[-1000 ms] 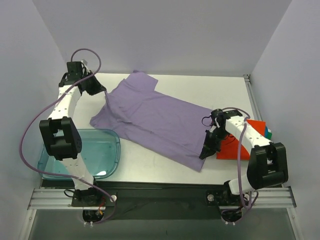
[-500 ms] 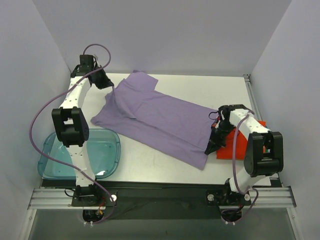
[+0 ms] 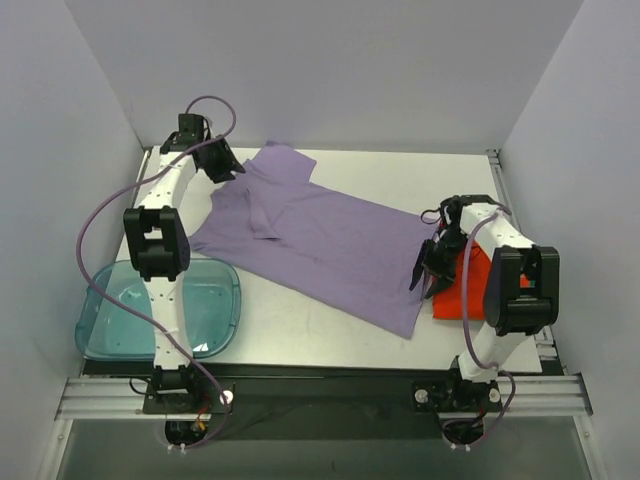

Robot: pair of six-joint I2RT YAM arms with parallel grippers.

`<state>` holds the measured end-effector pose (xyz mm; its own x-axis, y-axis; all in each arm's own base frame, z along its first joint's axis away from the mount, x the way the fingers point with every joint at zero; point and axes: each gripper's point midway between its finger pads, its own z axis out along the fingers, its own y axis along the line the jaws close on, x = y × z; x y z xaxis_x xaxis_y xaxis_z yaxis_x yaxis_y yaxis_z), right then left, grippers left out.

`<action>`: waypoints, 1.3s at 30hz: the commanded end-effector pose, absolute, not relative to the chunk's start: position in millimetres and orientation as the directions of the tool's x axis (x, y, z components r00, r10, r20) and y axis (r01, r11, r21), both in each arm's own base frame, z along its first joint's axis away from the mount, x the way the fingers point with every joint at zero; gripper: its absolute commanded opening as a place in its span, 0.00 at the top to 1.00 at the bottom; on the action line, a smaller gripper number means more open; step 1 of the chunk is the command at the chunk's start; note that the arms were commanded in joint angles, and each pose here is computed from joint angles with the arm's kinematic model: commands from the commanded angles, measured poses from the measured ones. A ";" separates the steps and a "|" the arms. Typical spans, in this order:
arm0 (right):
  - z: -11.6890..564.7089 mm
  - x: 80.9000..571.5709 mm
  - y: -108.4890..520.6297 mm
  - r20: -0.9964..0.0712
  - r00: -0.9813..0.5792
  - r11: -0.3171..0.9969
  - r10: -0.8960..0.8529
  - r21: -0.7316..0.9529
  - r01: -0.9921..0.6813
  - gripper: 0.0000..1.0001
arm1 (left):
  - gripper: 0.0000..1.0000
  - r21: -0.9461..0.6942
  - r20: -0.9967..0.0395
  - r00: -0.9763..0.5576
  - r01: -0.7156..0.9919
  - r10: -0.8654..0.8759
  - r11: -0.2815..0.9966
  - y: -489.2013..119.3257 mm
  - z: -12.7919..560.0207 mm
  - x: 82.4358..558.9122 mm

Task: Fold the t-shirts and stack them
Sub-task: Fold the flattened tshirt in 1/3 of the way

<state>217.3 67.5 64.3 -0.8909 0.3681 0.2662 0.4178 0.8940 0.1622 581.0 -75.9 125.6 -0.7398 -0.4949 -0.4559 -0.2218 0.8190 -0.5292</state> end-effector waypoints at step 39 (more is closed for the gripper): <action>15.1 245.3 119.3 0.342 -0.940 0.981 -0.009 0.183 0.057 0.55 | 0.52 -0.361 -0.132 -0.804 -0.506 -0.580 0.784 20.3 15.6 428.6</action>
<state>259.4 126.5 15.1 -0.9552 0.0164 0.2955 0.0849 0.9717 0.2204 436.1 7.7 26.2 -0.8001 -0.5833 -0.1396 -0.4893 0.7694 -0.4107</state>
